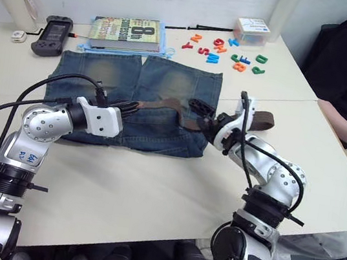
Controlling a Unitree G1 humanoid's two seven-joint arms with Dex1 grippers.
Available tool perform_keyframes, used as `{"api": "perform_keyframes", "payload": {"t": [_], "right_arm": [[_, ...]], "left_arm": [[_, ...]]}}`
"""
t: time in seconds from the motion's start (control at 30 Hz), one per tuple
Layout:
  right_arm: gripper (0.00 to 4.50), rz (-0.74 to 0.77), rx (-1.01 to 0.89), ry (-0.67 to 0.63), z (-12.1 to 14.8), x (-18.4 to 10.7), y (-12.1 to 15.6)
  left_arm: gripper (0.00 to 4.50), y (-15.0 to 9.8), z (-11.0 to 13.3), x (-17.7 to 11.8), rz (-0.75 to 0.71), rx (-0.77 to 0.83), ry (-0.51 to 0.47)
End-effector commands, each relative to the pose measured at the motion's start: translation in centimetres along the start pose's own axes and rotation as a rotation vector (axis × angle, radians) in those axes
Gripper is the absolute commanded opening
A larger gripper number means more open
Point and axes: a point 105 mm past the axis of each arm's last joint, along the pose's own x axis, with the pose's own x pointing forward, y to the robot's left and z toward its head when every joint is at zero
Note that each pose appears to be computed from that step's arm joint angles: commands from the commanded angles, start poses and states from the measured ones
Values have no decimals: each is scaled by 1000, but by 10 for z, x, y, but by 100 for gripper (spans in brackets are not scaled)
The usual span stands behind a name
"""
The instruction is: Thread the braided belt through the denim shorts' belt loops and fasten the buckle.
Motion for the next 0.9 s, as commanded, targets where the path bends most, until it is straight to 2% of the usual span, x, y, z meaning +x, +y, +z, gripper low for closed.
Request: {"api": "perform_keyframes", "payload": {"t": [0.03,0.17,0.27,0.63,0.87,0.9], "right_arm": [[450,297,276,205,-75,27,74],[450,286,298,287,-86,23,77],[450,269,317,295,-86,27,78],[450,240,345,107,-51,43,70],[450,221,320,90,-52,42,64],[423,215,320,86,-52,41,62]], "left_arm": [[3,12,6,-4,39,27,-19],[3,11,5,-4,31,27,-21],[3,9,6,-4,26,27,-25],[3,5,9,-9,13,17,-19],[3,5,9,-8,12,15,-16],[1,5,9,-8,11,15,-16]]}}
